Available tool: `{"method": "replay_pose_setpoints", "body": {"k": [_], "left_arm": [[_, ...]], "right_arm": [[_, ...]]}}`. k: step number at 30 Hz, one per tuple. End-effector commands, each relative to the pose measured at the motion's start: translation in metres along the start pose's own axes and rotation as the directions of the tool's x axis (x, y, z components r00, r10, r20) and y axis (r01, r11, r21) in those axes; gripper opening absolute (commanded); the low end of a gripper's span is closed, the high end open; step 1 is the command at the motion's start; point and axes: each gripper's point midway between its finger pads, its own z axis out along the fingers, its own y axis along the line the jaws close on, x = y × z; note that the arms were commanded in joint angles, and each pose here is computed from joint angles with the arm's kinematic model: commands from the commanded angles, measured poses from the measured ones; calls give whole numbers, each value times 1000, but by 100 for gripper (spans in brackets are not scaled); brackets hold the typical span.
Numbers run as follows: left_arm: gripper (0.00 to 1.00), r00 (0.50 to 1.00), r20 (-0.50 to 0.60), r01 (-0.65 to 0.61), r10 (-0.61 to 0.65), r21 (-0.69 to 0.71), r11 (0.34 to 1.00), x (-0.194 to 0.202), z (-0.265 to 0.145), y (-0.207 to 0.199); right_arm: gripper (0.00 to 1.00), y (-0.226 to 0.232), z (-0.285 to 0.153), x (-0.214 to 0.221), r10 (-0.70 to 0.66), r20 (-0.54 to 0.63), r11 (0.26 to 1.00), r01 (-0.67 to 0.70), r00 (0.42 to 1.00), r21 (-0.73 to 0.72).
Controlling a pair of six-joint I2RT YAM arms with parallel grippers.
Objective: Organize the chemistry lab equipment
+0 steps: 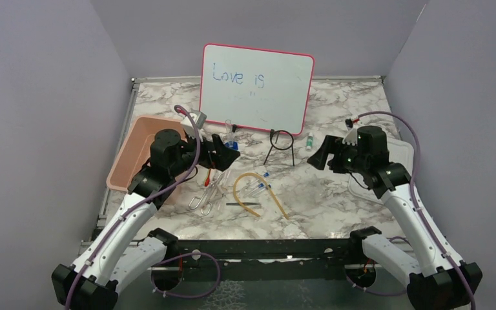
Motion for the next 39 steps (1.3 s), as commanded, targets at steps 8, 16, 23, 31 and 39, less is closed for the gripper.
{"method": "replay_pose_setpoints", "body": {"k": [8, 16, 23, 31, 39], "left_arm": [[87, 995, -53, 78, -79, -21, 997, 33, 30, 16], [78, 994, -47, 97, -103, -118, 988, 37, 42, 33], [77, 987, -6, 158, -158, -15, 987, 9, 60, 6], [71, 970, -82, 222, -231, -105, 969, -19, 138, -14], [66, 914, -396, 21, -86, -165, 986, 30, 192, 13]], "right_arm": [[70, 14, 30, 21, 1, -54, 994, -7, 999, -106], [67, 33, 68, 20, -63, -42, 997, 61, 997, -47], [68, 41, 85, -18, 28, 59, 998, -31, 998, 57], [55, 15, 74, -44, 81, 206, 971, -124, 975, 206], [59, 2, 68, -33, 106, 220, 958, -158, 970, 238]]}}
